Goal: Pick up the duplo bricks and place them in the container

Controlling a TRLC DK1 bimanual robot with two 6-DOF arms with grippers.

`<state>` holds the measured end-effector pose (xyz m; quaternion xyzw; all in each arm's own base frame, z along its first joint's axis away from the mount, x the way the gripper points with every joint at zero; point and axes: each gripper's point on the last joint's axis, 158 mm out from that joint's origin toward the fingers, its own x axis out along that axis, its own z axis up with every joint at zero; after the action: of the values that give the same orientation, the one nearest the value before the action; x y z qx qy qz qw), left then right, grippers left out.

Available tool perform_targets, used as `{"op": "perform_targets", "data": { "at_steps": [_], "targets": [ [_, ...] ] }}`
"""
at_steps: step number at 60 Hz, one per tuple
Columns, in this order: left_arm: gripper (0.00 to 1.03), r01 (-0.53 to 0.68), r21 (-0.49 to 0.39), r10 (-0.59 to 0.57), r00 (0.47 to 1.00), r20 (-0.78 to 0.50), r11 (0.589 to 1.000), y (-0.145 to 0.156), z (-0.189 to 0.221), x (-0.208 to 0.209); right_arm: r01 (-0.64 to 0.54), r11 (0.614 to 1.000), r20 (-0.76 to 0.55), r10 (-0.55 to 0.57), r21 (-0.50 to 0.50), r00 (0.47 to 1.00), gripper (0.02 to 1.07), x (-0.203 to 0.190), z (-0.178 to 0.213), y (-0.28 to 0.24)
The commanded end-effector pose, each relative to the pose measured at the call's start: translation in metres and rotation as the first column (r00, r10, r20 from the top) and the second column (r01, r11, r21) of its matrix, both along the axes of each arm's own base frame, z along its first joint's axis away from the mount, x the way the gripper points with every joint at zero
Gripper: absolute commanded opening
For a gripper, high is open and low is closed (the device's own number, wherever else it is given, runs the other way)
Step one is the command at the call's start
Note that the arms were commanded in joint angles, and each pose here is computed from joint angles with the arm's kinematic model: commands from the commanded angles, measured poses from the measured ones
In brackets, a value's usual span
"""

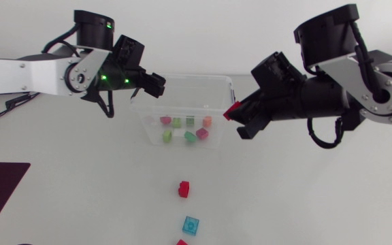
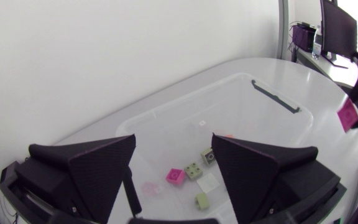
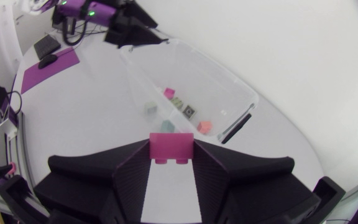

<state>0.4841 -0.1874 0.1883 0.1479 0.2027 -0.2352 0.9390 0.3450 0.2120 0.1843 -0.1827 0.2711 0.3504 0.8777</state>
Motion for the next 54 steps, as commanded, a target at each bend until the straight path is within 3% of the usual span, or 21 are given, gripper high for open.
{"op": "perform_targets", "data": {
  "at_steps": [1, 13, 28, 42, 44, 48, 49, 50, 54],
  "targets": [
    [0.91, 0.028, -0.018, -0.028, 1.0, 0.003, 0.999, 0.006, 0.011, -0.028, 0.045, 0.998, 0.004, -0.046, 0.045, 0.999, 0.32, 0.021, 0.008, 0.002],
    [0.91, 0.232, 0.046, -0.226, 0.969, -0.103, 0.972, -0.011, -0.02, -0.103, 0.097, 0.99, 0.031, -0.101, 0.098, 0.994, 0.32, 0.064, 0.014, 0.011],
    [0.91, 0.487, 0.163, -0.431, 0.856, -0.286, 0.858, -0.03, -0.104, -0.182, 0.133, 0.986, 0.057, -0.14, 0.101, 0.989, 0.33, 0.107, -0.002, 0.024],
    [0.91, 0.622, 0.191, -0.522, 0.758, -0.391, 0.759, -0.05, -0.149, -0.221, 0.157, 0.985, 0.059, -0.161, 0.066, 0.985, 0.35, 0.144, -0.026, 0.037],
    [0.91, 0.631, 0.195, -0.527, 0.751, -0.398, 0.751, -0.051, -0.151, -0.222, 0.161, 0.985, 0.062, -0.165, 0.062, 0.984, 0.41, 0.148, -0.028, 0.038],
    [0.9, 0.661, 0.207, -0.544, 0.726, -0.421, 0.722, -0.054, -0.162, -0.226, 0.172, 0.984, 0.062, -0.174, 0.042, 0.983, 0.74, 0.156, -0.035, 0.041],
    [0.9, 0.669, 0.21, -0.547, 0.718, -0.43, 0.713, -0.055, -0.166, -0.226, 0.175, 0.984, 0.064, -0.177, 0.037, 0.982, 0.9, 0.157, -0.036, 0.041],
    [0.9, 0.676, 0.214, -0.55, 0.712, -0.435, 0.705, -0.055, -0.169, -0.225, 0.174, 0.984, 0.065, -0.176, 0.036, 0.982, 0.96, 0.156, -0.035, 0.041],
    [0.9, 0.696, 0.227, -0.559, 0.694, -0.454, 0.681, -0.054, -0.179, -0.225, 0.163, 0.986, 0.069, -0.165, 0.036, 0.984, 1.02, 0.149, -0.03, 0.043]
  ]
}}
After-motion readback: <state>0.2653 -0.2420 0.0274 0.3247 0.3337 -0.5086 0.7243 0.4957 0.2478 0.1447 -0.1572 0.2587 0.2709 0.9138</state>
